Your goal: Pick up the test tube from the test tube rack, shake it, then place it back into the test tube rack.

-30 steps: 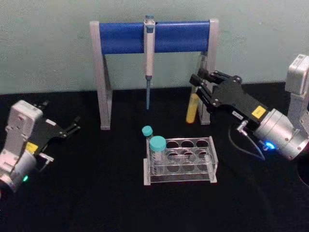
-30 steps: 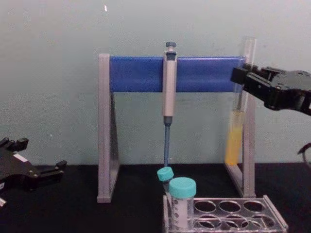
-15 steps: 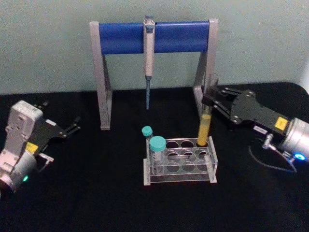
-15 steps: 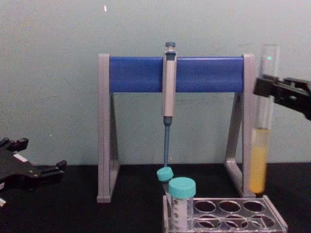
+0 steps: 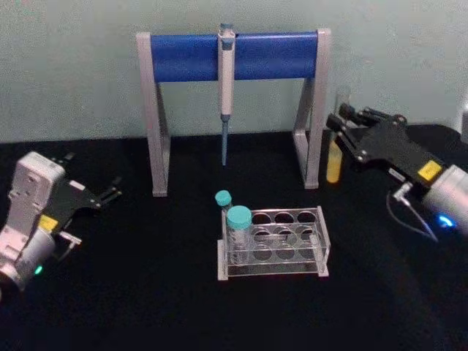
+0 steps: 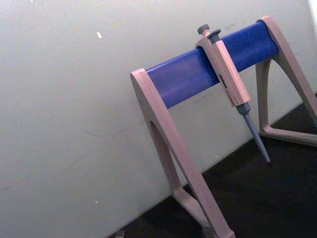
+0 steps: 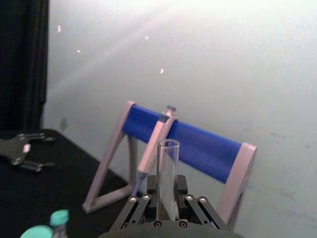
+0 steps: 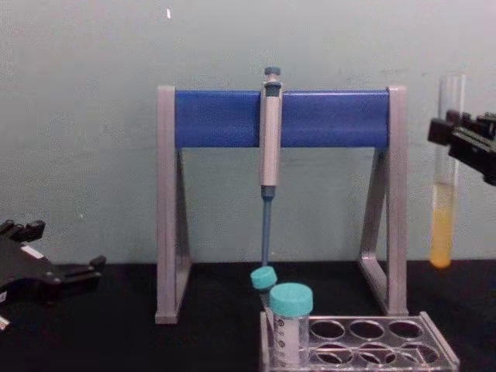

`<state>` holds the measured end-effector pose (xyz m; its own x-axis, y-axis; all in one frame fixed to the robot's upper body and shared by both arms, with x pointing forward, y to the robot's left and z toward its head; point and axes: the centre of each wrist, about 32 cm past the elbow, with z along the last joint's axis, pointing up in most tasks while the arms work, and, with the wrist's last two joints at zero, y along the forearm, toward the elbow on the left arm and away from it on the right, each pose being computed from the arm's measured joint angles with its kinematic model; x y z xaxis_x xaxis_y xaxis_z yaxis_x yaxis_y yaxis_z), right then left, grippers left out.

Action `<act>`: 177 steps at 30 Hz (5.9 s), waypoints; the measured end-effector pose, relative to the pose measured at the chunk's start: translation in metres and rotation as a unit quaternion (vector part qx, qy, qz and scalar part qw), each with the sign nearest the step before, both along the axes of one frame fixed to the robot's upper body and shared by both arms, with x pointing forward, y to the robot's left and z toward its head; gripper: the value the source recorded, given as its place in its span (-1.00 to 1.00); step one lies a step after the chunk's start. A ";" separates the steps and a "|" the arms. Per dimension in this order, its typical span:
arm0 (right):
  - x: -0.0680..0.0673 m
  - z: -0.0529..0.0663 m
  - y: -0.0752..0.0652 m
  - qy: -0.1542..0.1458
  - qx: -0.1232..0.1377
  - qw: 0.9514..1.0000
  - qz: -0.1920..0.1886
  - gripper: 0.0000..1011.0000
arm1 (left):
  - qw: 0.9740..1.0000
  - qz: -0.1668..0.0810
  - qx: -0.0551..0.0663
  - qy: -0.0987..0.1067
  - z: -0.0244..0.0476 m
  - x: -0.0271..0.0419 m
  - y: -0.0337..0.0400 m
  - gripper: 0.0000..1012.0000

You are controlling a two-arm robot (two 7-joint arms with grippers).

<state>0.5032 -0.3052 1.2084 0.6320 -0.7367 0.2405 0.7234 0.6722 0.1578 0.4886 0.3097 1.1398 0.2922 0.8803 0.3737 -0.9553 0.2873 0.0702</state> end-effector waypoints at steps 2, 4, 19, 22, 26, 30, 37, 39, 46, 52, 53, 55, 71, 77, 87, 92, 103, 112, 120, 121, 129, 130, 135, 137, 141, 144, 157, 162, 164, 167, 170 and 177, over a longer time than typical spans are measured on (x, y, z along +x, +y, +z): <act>0.005 -0.001 0.009 -0.005 0.010 1.000 -0.008 -0.55 | 1.000 0.000 0.000 0.000 0.0000 0.0000 0.0000 0.98; 0.007 -0.001 0.014 -0.006 0.016 1.000 -0.008 -0.55 | 1.000 0.000 0.000 0.000 0.0000 0.0000 0.0000 0.98; 0.010 -0.006 0.029 0.020 0.068 0.993 0.089 -0.55 | 1.000 0.000 0.000 0.000 0.0000 0.0000 0.0000 0.98; 0.009 -0.006 0.024 0.025 0.066 0.992 0.101 -0.55 | 1.000 0.000 0.000 0.000 0.0000 0.0000 0.0000 0.98; 0.005 -0.009 0.015 0.031 0.053 0.993 0.105 -0.55 | 1.000 0.000 0.000 0.000 0.0000 0.0000 0.0000 0.98; 0.003 -0.012 0.010 0.031 0.043 0.994 0.094 -0.55 | 1.000 0.000 0.000 0.000 0.0000 0.0000 0.0000 0.98; 0.003 -0.014 0.010 0.026 0.048 0.994 0.090 -0.55 | 1.000 0.000 0.000 0.000 0.0000 0.0000 0.0000 0.98; 0.004 -0.014 0.012 0.026 0.049 0.994 0.093 -0.55 | 1.000 0.000 0.000 0.000 0.0000 0.0000 0.0000 0.98; 0.004 -0.017 0.018 0.029 0.053 0.993 0.106 -0.55 | 1.000 0.000 0.000 0.000 0.0000 0.0000 0.0000 0.98; 0.003 -0.021 0.021 0.035 0.053 0.991 0.117 -0.55 | 1.000 0.000 0.000 0.000 0.0000 0.0000 0.0000 0.98; 0.003 -0.022 0.022 0.038 0.054 0.991 0.120 -0.55 | 1.000 0.000 0.000 0.000 0.0000 0.0000 0.0000 0.98; 0.003 -0.024 0.023 0.042 0.053 0.990 0.123 -0.55 | 1.000 0.000 0.000 0.000 0.0000 0.0000 0.0000 0.98; 0.009 -0.037 0.027 0.068 0.055 0.990 0.110 -0.55 | 1.000 0.000 0.000 0.000 0.0000 0.0000 0.0000 0.98; 0.011 -0.040 0.028 0.074 0.053 0.990 0.104 -0.55 | 1.000 0.000 0.000 0.000 0.0000 0.0000 0.0000 0.98; 0.015 -0.046 0.029 0.086 0.049 0.990 0.096 -0.55 | 1.000 0.000 0.000 0.000 0.0000 0.0000 0.0000 0.98; 0.015 -0.049 0.030 0.090 0.046 0.990 0.096 -0.55 | 1.000 0.000 0.000 0.000 0.0000 0.0000 0.0000 0.98; 0.017 -0.055 0.031 0.100 0.033 0.990 0.094 -0.55 | 1.000 0.000 0.000 0.000 0.0000 0.0000 0.0000 0.98; 0.018 -0.059 0.033 0.107 0.025 0.989 0.094 -0.55 | 1.000 0.000 0.000 0.000 0.0000 0.0000 0.0000 0.98; 0.020 -0.061 0.034 0.113 0.020 0.989 0.095 -0.55 | 1.000 0.000 0.000 0.000 0.0000 0.0000 0.0000 0.98; 0.020 -0.061 0.034 0.113 0.019 0.989 0.095 -0.55 | 1.000 0.000 0.000 0.000 0.0000 0.0000 0.0000 0.98; 0.020 -0.063 0.035 0.120 0.015 0.988 0.094 -0.55 | 1.000 0.000 0.000 0.000 0.0000 0.0000 0.0000 0.98; 0.020 -0.064 0.035 0.120 0.015 0.988 0.093 -0.55 | 1.000 0.000 0.000 0.000 0.0000 0.0000 0.0000 0.98; 0.020 -0.064 0.035 0.122 0.013 0.988 0.092 -0.55 | 1.000 0.000 0.000 0.000 0.0000 0.0000 0.0000 0.98; 0.020 -0.064 0.035 0.122 0.013 0.988 0.092 -0.55 | 1.000 0.000 0.000 0.000 0.0000 0.0000 0.0000 0.98; 0.020 -0.064 0.035 0.123 0.011 0.988 0.092 -0.55 | 1.000 0.000 0.000 0.000 0.0000 0.0000 0.0000 0.98; 0.020 -0.064 0.034 0.124 0.010 0.988 0.090 -0.55 | 1.000 0.000 0.000 0.000 0.0000 0.0000 0.0000 0.98; 0.020 -0.064 0.034 0.124 0.009 0.988 0.088 -0.55 | 1.000 0.000 0.000 0.000 0.0000 0.0000 0.0000 0.98; 0.020 -0.063 0.034 0.124 0.009 0.988 0.088 -0.55 | 1.000 0.000 0.000 0.000 0.0000 0.0000 0.0000 0.98; 0.020 -0.064 0.034 0.124 0.009 0.988 0.088 -0.55 | 1.000 0.000 0.000 0.000 0.0000 0.0000 0.0000 0.98; 0.020 -0.063 0.034 0.124 0.009 0.988 0.089 -0.55 | 1.000 0.000 0.000 0.000 0.0000 0.0000 0.0000 0.98; 0.020 -0.063 0.034 0.124 0.009 0.988 0.089 -0.51 | 1.000 0.000 0.000 0.000 0.0000 0.0000 0.0000 0.98; 0.020 -0.063 0.034 0.124 0.010 0.988 0.089 -0.02 | 1.000 0.000 0.000 0.000 0.0000 0.0000 0.0000 0.98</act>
<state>0.5227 -0.2712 1.1449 0.7900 -0.6111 0.0496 0.6117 0.7911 0.0052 0.4886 0.3097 1.1398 0.2923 0.8803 0.3737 -0.9552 0.2873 0.0703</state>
